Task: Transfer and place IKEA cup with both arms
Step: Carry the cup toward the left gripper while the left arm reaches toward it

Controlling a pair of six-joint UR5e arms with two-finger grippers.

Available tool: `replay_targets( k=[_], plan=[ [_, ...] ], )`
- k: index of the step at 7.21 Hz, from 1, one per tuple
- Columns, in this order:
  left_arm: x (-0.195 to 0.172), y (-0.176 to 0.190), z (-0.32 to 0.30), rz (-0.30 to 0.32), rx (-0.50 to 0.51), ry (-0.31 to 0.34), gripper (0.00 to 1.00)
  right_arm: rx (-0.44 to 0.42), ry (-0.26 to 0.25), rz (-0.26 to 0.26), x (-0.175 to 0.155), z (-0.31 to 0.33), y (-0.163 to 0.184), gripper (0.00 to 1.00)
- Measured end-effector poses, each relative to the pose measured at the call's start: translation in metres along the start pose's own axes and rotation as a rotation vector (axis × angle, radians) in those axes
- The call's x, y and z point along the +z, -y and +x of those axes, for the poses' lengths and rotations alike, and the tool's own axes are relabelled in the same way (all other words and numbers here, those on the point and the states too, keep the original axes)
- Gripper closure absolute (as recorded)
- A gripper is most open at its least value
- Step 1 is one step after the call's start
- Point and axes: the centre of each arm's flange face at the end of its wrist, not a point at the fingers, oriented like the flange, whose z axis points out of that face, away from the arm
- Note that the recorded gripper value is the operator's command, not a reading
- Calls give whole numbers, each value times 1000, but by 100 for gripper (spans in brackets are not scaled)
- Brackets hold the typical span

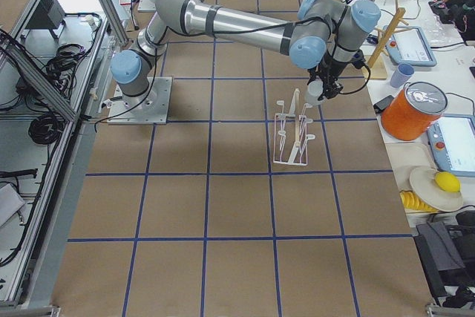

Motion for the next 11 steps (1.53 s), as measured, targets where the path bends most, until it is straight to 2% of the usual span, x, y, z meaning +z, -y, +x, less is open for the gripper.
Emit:
replay_targets(
  k=[1,2,3,4,5,7,8,9,10,11],
  plan=[
    [0,-1,0,0,-2,-3,0,5,145,53,1,-43,15,74],
    [-1,-2,1,3,-8,-27,0,40,314,98,4,-85,29,76],
    [-2,-2,3,9,-26,-101,0,95,485,124,6,-121,39,78],
    [-4,-1,1,20,-53,-208,0,159,655,119,10,-152,45,82],
    [-9,1,-3,38,-79,-323,0,228,796,74,16,-179,47,83],
    [-25,1,0,87,-93,-532,0,373,989,-105,35,-232,42,83],
    [-40,-2,8,119,-88,-646,0,451,1062,-183,43,-250,39,85],
    [-55,-7,17,149,-78,-746,0,503,1103,-249,47,-265,36,86],
    [-64,-13,23,171,-62,-822,0,529,1122,-299,51,-278,34,86],
    [-62,-17,28,187,-36,-901,0,543,1134,-327,53,-287,33,86]
  ],
)
